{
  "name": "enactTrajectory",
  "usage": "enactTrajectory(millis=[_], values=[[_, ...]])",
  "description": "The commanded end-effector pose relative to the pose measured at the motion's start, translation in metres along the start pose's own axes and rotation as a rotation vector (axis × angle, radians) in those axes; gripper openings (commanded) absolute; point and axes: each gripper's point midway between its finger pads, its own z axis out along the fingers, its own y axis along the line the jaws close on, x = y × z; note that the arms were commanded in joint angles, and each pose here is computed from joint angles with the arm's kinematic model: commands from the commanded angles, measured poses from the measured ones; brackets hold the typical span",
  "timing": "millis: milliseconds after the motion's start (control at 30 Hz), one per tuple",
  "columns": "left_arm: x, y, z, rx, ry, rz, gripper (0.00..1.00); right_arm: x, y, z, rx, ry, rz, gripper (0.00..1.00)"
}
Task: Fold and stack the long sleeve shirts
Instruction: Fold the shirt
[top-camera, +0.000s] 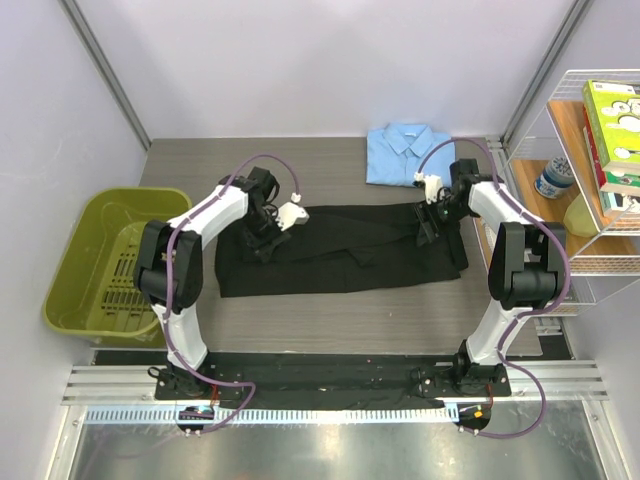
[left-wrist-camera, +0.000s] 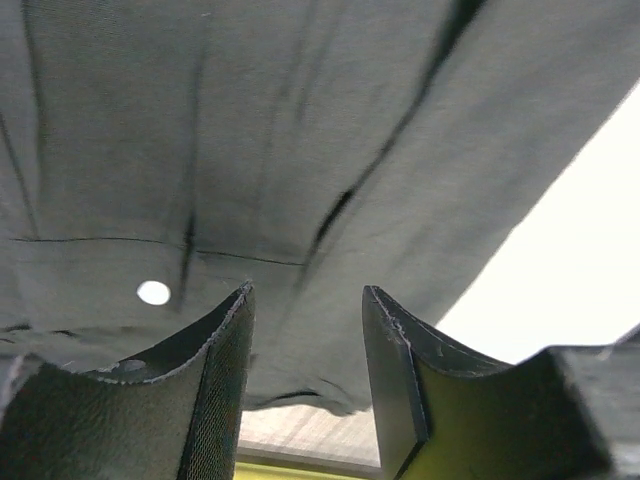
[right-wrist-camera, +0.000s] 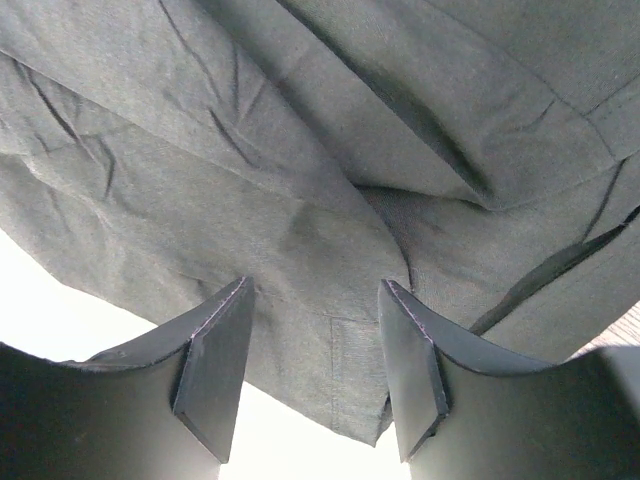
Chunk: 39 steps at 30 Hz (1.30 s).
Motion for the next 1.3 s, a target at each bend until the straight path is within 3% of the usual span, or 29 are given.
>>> enactTrajectory(millis=[0, 267, 467, 667, 733, 767, 833, 933, 1267], values=[[-0.001, 0.023, 0.008, -0.081, 0.016, 0.076, 0.48, 0.005, -0.003, 0.002, 0.02, 0.011, 0.003, 0.58], [0.0, 0.04, 0.012, -0.147, 0.036, 0.106, 0.37, 0.009, -0.007, 0.003, 0.037, 0.026, -0.004, 0.57], [0.007, 0.025, 0.014, -0.07, 0.052, 0.132, 0.44, 0.008, -0.009, 0.004, 0.041, 0.029, 0.0, 0.57], [0.016, 0.03, 0.025, -0.088, 0.086, 0.14, 0.45, 0.006, -0.009, 0.005, 0.037, 0.029, 0.002, 0.58], [0.017, 0.033, 0.026, -0.101, 0.095, 0.147, 0.38, 0.006, -0.01, 0.005, 0.041, 0.029, 0.003, 0.57], [0.015, 0.034, 0.025, -0.103, 0.091, 0.151, 0.25, 0.007, -0.011, 0.005, 0.044, 0.034, 0.004, 0.57], [0.014, 0.031, 0.018, -0.09, 0.09, 0.162, 0.12, 0.008, -0.011, 0.005, 0.047, 0.037, 0.0, 0.57], [0.008, 0.027, 0.002, -0.096, 0.063, 0.179, 0.01, 0.011, -0.011, 0.005, 0.05, 0.044, 0.002, 0.57], [0.015, 0.012, -0.034, -0.075, 0.062, 0.235, 0.0, 0.01, -0.012, -0.004, 0.073, 0.044, -0.008, 0.58]])
